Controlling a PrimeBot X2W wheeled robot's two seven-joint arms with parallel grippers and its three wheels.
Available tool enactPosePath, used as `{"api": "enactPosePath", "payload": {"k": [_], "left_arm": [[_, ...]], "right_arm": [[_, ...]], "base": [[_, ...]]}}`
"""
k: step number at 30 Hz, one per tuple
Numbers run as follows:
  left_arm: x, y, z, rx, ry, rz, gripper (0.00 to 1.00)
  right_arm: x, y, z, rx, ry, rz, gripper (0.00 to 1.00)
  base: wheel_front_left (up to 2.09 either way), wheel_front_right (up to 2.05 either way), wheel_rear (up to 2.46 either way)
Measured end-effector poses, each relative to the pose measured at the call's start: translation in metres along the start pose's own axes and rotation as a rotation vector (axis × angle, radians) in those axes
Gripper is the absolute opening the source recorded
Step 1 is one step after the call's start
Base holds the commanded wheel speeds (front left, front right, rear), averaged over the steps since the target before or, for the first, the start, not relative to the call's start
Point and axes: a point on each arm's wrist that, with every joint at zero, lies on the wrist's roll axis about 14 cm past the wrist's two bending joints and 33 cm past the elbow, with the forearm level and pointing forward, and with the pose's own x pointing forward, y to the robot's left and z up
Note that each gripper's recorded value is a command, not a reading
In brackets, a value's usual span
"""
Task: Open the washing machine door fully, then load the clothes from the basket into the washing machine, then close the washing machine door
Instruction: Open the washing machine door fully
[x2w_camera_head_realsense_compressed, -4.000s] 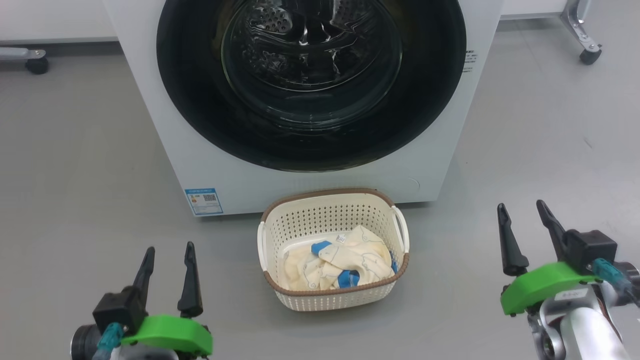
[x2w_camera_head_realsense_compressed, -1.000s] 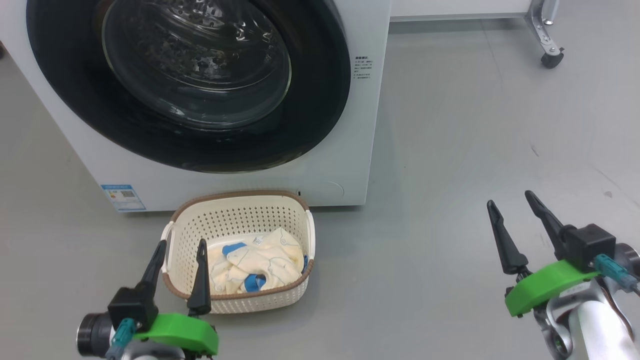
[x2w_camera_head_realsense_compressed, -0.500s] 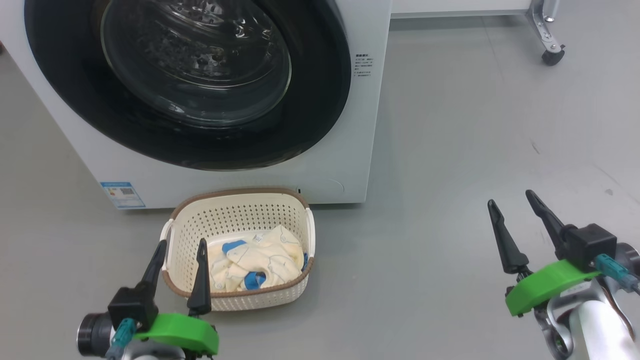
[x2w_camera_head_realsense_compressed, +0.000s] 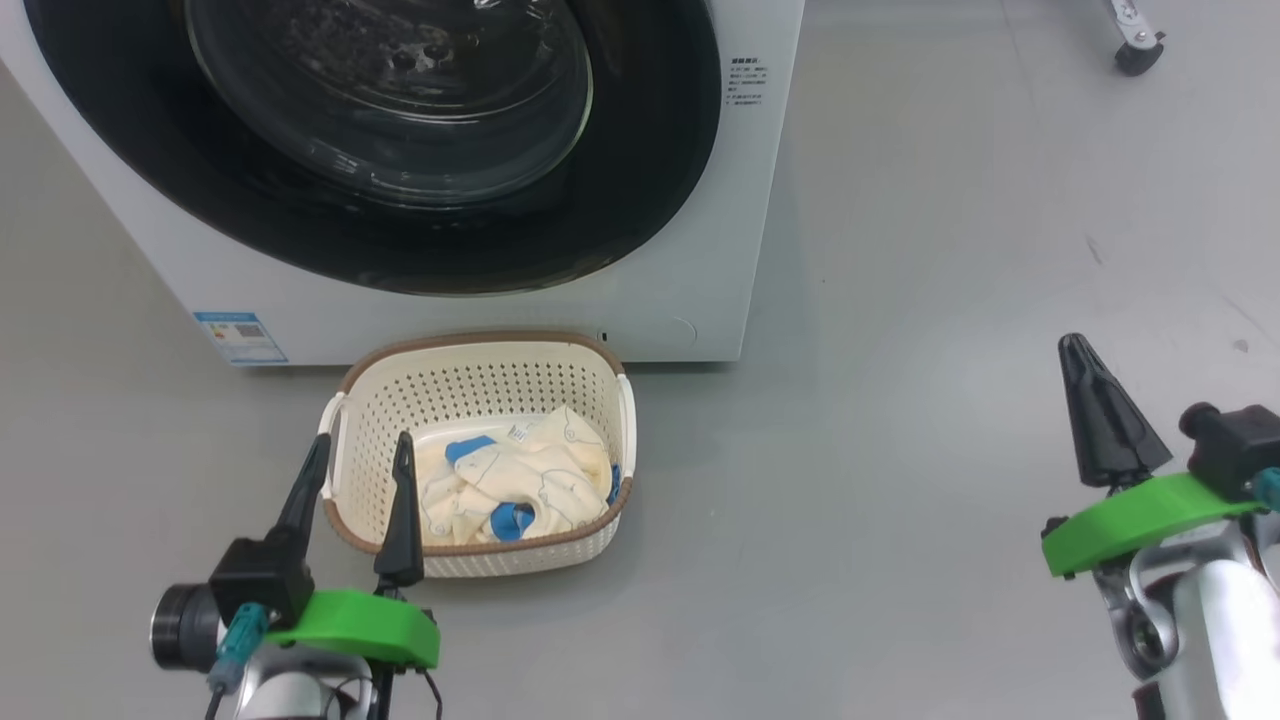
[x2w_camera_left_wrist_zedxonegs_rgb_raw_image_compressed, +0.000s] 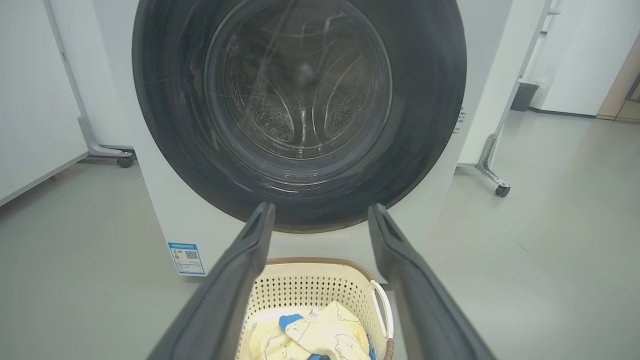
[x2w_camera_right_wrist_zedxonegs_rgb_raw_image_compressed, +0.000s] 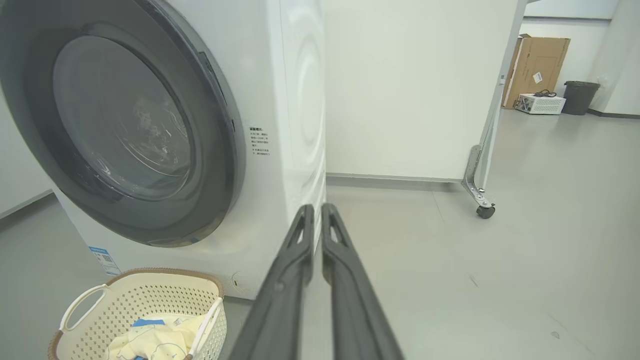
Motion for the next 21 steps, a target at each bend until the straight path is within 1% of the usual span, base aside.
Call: {"api": "enactPosePath", "payload": {"k": [3, 7, 9, 11, 14, 17, 20, 21], "left_arm": [[0.004, 0.002, -0.003, -0.002, 0.006, 0.004, 1.0], [0.011, 0.003, -0.003, -0.002, 0.003, 0.003, 1.0], [0.015, 0.004, -0.004, -0.002, 0.004, 0.003, 1.0], [0.017, 0.004, -0.006, -0.003, 0.008, 0.002, 1.0], [0.021, 0.004, -0.01, -0.003, 0.016, -0.001, 1.0], [0.024, 0.006, -0.014, 0.0, 0.023, 0.0, 1.0], [0.028, 0.008, -0.016, 0.003, 0.027, 0.001, 1.0], [0.031, 0.01, -0.017, 0.003, 0.03, 0.004, 1.0]], "right_arm": [[0.008, -0.003, -0.001, 0.065, -0.002, -0.017, 0.0], [0.02, -0.008, -0.009, 0.27, 0.021, -0.062, 0.0], [0.029, -0.011, -0.01, 0.403, 0.027, -0.085, 0.0], [0.04, -0.012, -0.011, 0.559, 0.035, -0.101, 0.0], [0.057, -0.009, -0.016, 0.85, 0.064, -0.114, 0.0], [0.073, -0.002, -0.022, 1.086, 0.105, -0.105, 0.0], [0.09, 0.009, -0.025, 1.255, 0.147, -0.077, 0.0], [0.102, 0.019, -0.026, 1.335, 0.177, -0.049, 0.0]], "base": [[0.0, 0.0, 0.0], [0.0, 0.0, 0.0], [0.0, 0.0, 0.0], [0.0, 0.0, 0.0], [0.0, 0.0, 0.0], [0.0, 0.0, 0.0], [0.0, 0.0, 0.0], [0.0, 0.0, 0.0]]}}
